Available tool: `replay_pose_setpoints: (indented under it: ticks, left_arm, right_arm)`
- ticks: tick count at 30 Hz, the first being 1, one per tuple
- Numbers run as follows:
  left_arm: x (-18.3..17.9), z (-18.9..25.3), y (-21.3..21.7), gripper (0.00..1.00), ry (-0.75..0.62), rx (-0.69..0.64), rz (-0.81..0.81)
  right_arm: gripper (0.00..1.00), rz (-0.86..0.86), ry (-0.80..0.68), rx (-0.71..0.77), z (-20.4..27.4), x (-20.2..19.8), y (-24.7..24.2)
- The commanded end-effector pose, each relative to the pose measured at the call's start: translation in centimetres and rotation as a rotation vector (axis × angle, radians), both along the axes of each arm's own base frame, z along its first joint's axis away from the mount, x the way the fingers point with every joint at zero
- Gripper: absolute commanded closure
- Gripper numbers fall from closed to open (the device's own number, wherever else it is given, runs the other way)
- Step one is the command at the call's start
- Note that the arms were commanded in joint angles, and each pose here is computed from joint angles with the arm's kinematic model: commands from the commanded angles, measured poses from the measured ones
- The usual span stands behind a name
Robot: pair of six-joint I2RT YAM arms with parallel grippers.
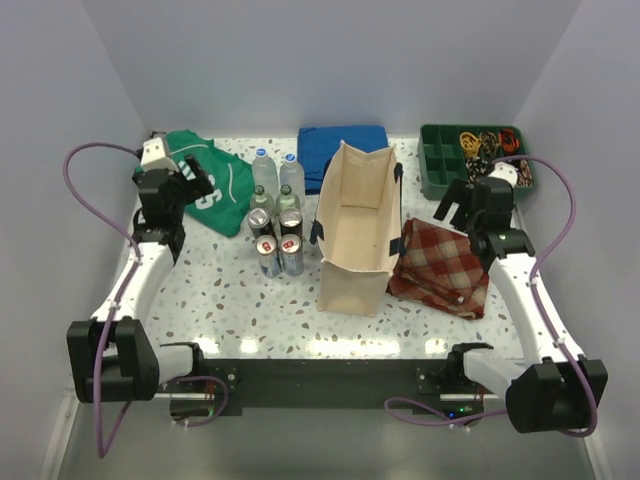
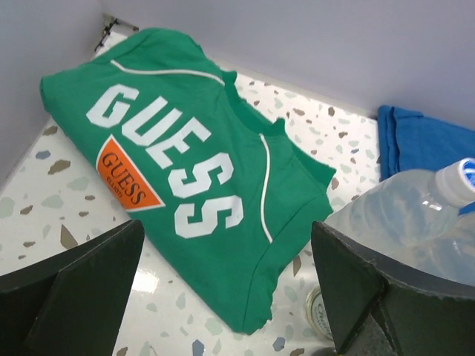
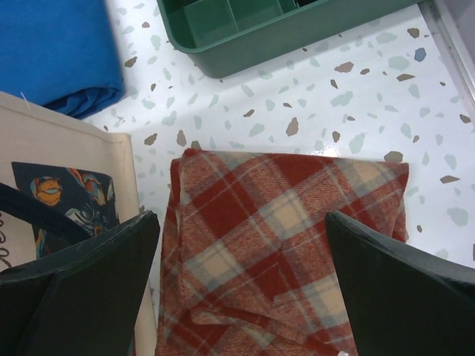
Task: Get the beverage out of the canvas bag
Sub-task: Reset both arms
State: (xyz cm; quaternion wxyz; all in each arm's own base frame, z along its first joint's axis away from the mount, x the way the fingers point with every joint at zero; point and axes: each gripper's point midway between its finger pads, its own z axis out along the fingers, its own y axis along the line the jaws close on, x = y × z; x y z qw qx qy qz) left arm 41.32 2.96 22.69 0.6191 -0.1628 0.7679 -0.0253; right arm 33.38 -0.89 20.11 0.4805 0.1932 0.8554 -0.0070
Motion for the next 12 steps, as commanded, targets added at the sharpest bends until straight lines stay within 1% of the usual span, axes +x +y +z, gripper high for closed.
replay_pose_setpoints:
  ticks: [1,6,12]
  left_arm:
    - [0.6,-1.1,0.7,0.0,-0.056,0.042,0.021]
    - [0.2,-3.4,0.4,0.0,-0.033,0.079,-0.002]
    - [-1.2,-5.8,0.9,0.0,-0.024,0.123,0.025]
  right_arm:
    - [0.02,-0.033,-0.06,-0.001,1.0,-0.3,-0.5]
    - [0.02,-0.065,-0.085,-0.015,0.9,-0.7,-1.1]
    - [0.02,-0.09,-0.053,-0.017,-0.3,-0.8,-1.4]
